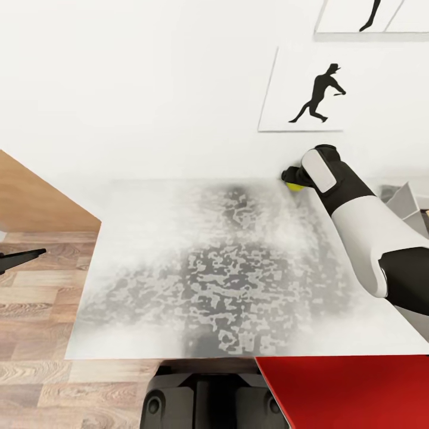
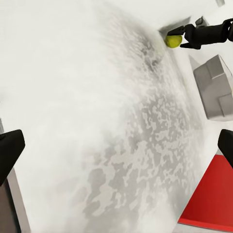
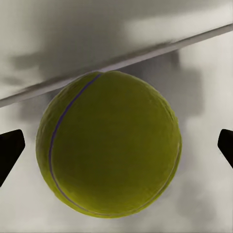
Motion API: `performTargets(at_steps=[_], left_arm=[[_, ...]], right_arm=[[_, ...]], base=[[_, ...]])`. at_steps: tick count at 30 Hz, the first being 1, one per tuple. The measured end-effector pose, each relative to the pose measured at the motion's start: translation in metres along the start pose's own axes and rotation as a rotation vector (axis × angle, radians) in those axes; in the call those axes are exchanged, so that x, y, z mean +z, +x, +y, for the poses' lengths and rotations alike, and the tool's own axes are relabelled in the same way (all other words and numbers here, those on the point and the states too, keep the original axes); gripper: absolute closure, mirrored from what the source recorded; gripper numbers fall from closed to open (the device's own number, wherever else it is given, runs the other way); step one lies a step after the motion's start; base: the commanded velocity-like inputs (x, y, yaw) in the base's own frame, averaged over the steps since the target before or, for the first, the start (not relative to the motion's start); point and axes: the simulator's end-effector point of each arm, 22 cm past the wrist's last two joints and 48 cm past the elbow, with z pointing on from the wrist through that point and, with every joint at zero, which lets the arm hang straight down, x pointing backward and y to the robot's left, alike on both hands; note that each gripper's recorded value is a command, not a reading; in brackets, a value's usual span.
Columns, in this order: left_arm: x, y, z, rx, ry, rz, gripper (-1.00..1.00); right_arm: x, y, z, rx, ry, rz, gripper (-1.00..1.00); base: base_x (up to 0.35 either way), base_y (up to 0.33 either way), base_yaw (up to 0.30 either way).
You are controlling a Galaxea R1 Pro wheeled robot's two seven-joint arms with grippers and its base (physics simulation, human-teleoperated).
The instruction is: Put all the toys in the child's room - the three board games (two on the bed and one on the table), the two jigsaw puzzles on the table, and the tennis ball on the table - inside the toy box on the table in the child's room.
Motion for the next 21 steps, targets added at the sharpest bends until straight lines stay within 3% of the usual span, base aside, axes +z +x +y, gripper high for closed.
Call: performTargets(at_steps=[21], left_arm=[[0.0023,0.0040,0.0050,-0.009,-0.003,0.007,-1.00]], right_arm=[[0.0079,0.0075,0.0018,-0.005,0.000,0.014,-1.00]], base=[[0.000,0.000,0.000]])
